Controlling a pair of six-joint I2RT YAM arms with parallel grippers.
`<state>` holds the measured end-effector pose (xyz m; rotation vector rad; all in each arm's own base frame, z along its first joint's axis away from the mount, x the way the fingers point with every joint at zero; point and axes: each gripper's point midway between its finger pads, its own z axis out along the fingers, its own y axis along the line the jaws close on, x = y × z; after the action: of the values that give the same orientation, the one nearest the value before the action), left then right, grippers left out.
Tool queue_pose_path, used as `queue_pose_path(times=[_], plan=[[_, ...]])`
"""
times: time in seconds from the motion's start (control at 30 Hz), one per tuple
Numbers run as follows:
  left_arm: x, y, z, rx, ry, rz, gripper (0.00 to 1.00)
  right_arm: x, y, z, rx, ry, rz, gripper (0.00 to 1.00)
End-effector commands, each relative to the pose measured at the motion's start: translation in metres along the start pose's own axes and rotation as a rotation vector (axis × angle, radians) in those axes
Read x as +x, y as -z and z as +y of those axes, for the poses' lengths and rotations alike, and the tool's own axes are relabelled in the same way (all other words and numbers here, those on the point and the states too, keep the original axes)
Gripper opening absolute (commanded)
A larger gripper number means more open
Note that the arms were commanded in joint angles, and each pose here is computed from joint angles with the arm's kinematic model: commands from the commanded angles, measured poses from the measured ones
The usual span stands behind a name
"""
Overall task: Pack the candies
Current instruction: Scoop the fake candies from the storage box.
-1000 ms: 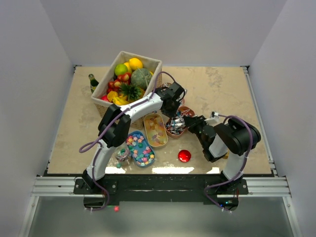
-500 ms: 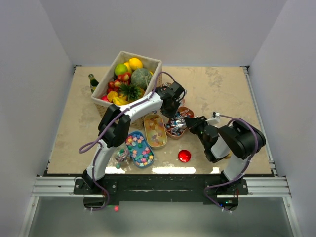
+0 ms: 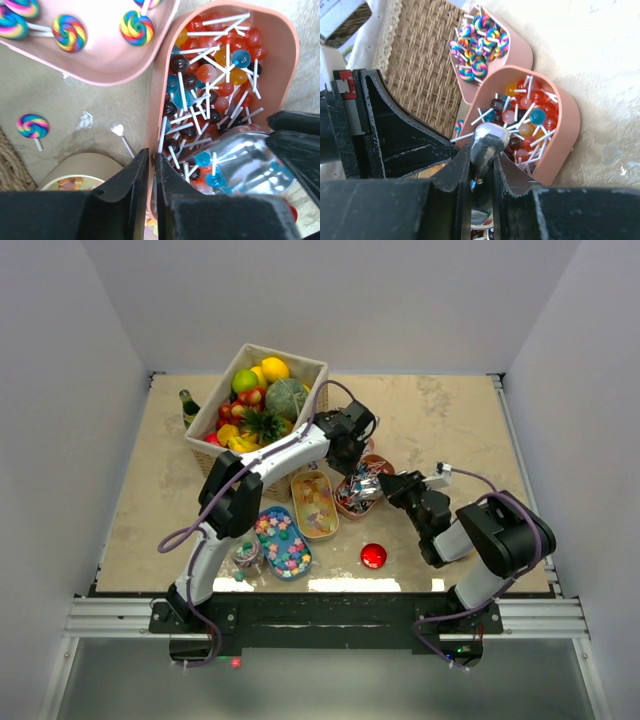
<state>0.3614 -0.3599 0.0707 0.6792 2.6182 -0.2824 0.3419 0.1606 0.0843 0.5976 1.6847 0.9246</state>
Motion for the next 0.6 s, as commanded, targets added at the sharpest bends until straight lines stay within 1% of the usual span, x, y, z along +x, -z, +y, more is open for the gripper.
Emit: queue_pose_path(times=[0.0,0.37,0.57], plan=[[-0.038,0.022,0.019,-0.051,0.023,-0.117,0.2,-0.035,0.001,0.029,-0.101,0.011,-0.117,0.0],[-0.043,0.026,0.016,-0.038,0.025,-0.127,0.35,-0.049,0.005,0.033,-0.122,-0.001,-0.145,0.0],[-0.048,0.033,0.013,-0.021,0.024,-0.139,0.38,-0.051,0.009,0.035,-0.147,-0.026,-0.154,0.0]])
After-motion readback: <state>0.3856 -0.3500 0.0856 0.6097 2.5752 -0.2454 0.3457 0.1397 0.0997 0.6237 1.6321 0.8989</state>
